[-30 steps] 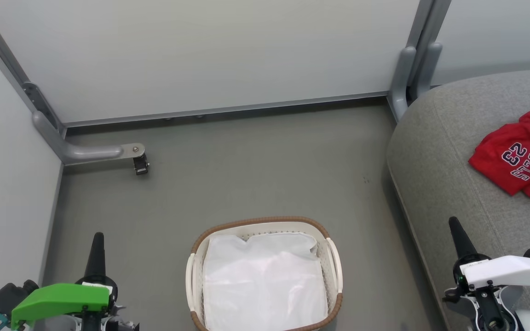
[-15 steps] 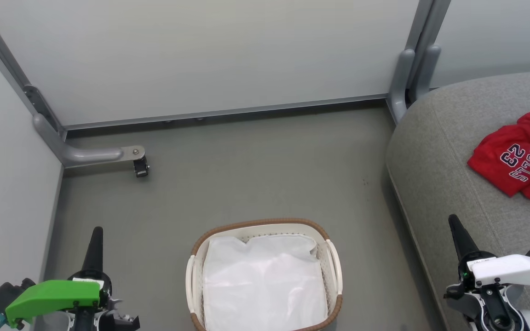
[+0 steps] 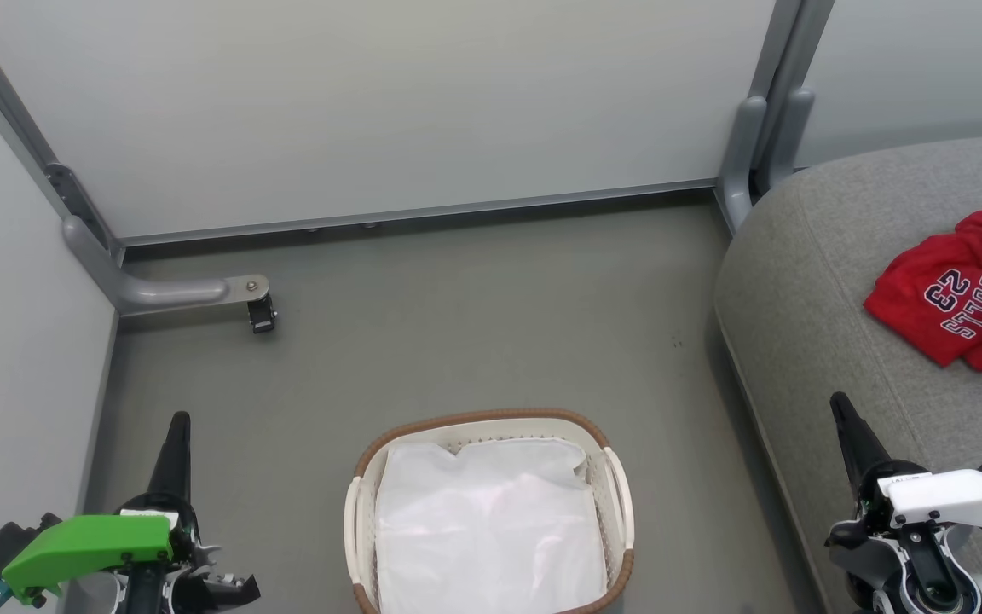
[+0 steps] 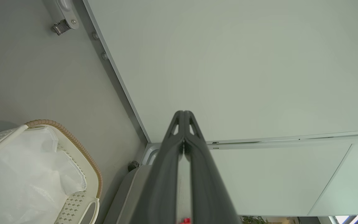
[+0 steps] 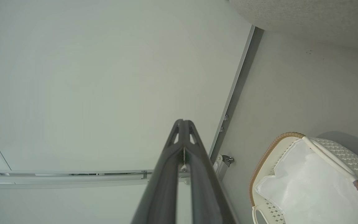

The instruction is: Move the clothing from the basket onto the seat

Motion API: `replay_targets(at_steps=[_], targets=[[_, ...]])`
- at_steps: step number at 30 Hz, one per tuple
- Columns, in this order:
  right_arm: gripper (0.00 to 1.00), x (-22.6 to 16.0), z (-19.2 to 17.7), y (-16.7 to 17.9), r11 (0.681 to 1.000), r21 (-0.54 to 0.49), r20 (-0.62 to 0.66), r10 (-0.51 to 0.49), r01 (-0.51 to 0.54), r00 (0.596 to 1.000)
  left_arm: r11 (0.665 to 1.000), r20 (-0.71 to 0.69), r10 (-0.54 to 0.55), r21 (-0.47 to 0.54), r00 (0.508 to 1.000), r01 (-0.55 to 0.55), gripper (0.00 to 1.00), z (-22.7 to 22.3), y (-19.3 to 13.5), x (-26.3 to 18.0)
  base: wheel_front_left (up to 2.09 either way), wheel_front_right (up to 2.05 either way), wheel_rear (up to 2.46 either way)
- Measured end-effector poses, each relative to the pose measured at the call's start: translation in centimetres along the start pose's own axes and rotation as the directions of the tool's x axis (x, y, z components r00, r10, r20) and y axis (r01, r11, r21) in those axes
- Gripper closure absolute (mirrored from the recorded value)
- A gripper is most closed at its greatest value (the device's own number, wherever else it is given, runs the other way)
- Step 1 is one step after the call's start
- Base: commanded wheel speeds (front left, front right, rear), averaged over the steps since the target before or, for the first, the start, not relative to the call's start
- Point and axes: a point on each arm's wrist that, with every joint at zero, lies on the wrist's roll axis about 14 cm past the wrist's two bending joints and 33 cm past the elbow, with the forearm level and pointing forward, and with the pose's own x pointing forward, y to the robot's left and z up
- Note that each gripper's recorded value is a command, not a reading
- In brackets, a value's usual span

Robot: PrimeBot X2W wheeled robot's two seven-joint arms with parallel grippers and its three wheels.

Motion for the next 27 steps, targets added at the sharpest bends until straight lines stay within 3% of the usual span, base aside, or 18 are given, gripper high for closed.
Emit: replay_targets(at_steps=[20,27], targets=[[1.0,0.0,0.2,1.1,0.99,0.132,-0.006,0.041,-0.04,0.999,0.989,-0.002,-0.053,-0.141,0.999,0.052,1.0,0.3,-1.5,0.3,0.0,0.0,0.0],[1.0,0.0,0.2,1.2,0.99,0.135,-0.005,0.043,-0.042,0.999,0.988,-0.002,-0.058,-0.143,0.998,0.057,1.0,0.3,-1.6,0.4,0.0,0.0,0.0]])
